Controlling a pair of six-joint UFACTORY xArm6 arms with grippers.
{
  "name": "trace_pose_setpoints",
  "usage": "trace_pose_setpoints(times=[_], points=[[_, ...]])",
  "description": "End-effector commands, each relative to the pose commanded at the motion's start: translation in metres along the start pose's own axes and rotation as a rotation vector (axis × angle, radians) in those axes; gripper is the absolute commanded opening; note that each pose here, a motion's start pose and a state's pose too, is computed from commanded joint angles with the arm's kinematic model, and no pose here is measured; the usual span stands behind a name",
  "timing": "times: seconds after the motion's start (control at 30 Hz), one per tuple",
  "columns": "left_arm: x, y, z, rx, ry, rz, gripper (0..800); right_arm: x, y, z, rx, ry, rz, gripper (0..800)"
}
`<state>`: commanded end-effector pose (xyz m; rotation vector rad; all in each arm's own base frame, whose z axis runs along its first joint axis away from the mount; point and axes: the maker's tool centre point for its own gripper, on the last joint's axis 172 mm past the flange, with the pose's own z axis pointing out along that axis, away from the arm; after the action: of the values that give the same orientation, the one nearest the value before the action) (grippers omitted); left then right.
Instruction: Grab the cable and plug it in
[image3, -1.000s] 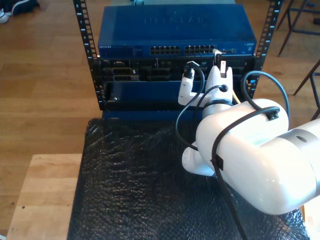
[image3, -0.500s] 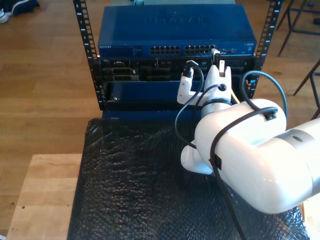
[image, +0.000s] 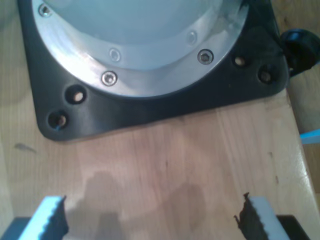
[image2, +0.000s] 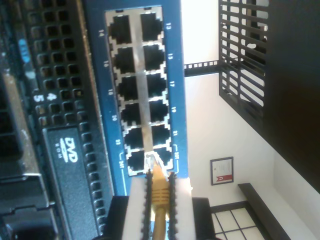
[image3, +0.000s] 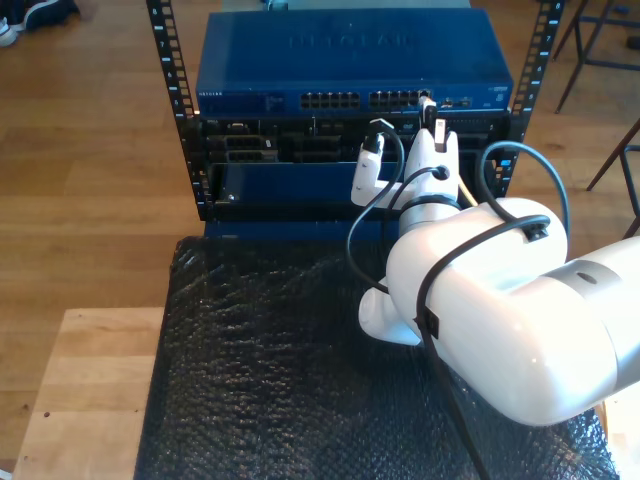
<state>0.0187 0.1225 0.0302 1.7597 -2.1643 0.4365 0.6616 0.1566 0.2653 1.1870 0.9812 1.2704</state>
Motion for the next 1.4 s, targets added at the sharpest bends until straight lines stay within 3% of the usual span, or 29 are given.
trace_pose_setpoints(times=[1.4], points=[[0.000,0.000,0.000,0.000,0.000,0.000,800,0.012,0.004,-0.015,-0.029,0.016,0.012,0]])
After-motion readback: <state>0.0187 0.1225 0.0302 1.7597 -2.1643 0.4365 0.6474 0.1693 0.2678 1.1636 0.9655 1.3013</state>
